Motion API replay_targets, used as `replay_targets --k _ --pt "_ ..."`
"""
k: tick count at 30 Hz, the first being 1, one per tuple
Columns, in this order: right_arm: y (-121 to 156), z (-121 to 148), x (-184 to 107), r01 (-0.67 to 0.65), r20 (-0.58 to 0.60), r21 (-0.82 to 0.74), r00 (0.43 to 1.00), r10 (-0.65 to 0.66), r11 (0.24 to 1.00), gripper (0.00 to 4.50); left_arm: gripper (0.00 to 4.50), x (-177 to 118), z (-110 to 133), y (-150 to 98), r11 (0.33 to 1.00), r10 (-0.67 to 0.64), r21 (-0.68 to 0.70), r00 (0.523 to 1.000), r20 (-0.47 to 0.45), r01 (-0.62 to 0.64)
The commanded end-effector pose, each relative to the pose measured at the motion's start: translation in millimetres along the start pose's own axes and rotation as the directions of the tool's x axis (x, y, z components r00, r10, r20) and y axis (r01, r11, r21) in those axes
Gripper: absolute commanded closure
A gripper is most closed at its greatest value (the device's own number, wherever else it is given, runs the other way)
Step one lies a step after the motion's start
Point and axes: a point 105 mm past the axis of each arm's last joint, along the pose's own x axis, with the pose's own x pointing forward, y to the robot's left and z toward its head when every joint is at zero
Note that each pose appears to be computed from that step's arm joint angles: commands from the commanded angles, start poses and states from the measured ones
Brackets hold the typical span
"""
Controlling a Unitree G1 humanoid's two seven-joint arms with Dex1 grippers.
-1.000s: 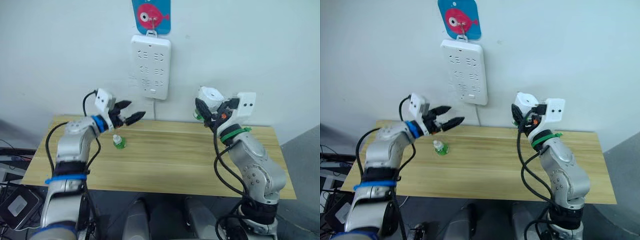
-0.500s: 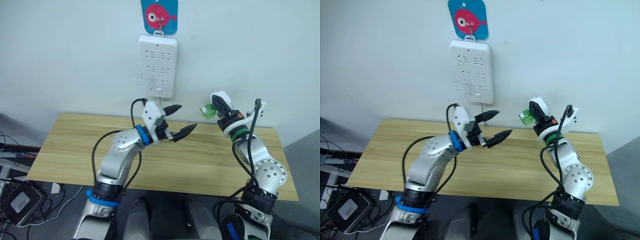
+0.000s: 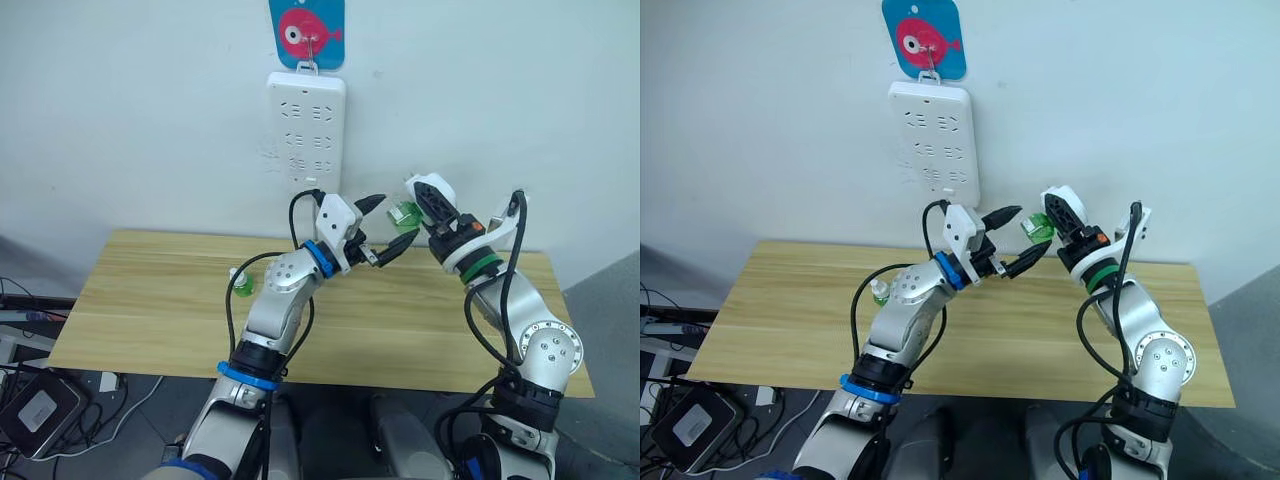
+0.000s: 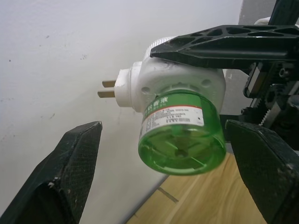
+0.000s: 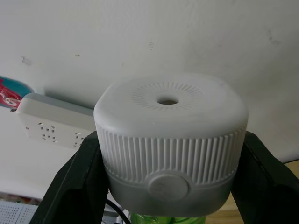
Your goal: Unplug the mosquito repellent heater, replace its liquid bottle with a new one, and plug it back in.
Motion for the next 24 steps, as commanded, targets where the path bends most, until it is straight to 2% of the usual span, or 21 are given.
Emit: replay_targets --k 1,4,5,8,12,18,19,21,22,24 --pt "16 5 -4 -0.06 0.023 -0.009 0.998 0.06 0.998 1.49 0.02 5 11 -5 1.0 -0.017 0.019 0.999 0.051 0.016" --pt "15 5 -4 -0.062 0.017 -0.007 0.998 0.062 0.998 1.49 0.02 8 12 -7 1.0 -0.022 0.014 0.998 0.059 0.021" --pt "15 5 -5 -0.062 0.016 -0.007 0.998 0.062 0.998 1.49 0.2 8 13 -8 1.0 -0.021 0.014 0.998 0.062 0.021" --pt "13 4 -5 -0.058 0.011 -0.014 0.998 0.059 0.998 1.49 0.92 9 14 -7 1.0 -0.015 0.011 0.997 0.071 0.015" --pt "11 3 -6 -0.054 0.008 -0.019 0.999 0.054 0.998 1.49 2.18 9 13 -7 1.0 -0.017 0.01 0.998 0.068 0.016" --pt "15 0 -4 -0.066 -0.002 -0.011 0.998 0.066 0.998 1.49 2.27 7 13 -5 1.0 -0.009 0.007 0.998 0.064 0.008" --pt "17 -1 -3 -0.073 -0.006 -0.006 0.997 0.072 0.997 0.74 2.27 6 13 -4 1.0 -0.008 0.008 0.998 0.063 0.008" --pt "19 -4 -4 -0.088 -0.029 -0.001 0.996 0.088 0.996 0.14 2.27 4 14 -1 1.0 -0.009 0.019 0.998 0.056 0.008" --pt "20 -6 -4 -0.096 -0.051 0.0 0.994 0.096 0.995 0.0 2.27 2 14 1 0.999 -0.013 0.031 0.999 0.046 0.012" --pt "20 -12 -6 -0.12 -0.152 -0.012 0.982 0.117 0.993 0.0 2.27 -5 11 3 0.995 -0.062 0.074 0.998 0.003 0.061"
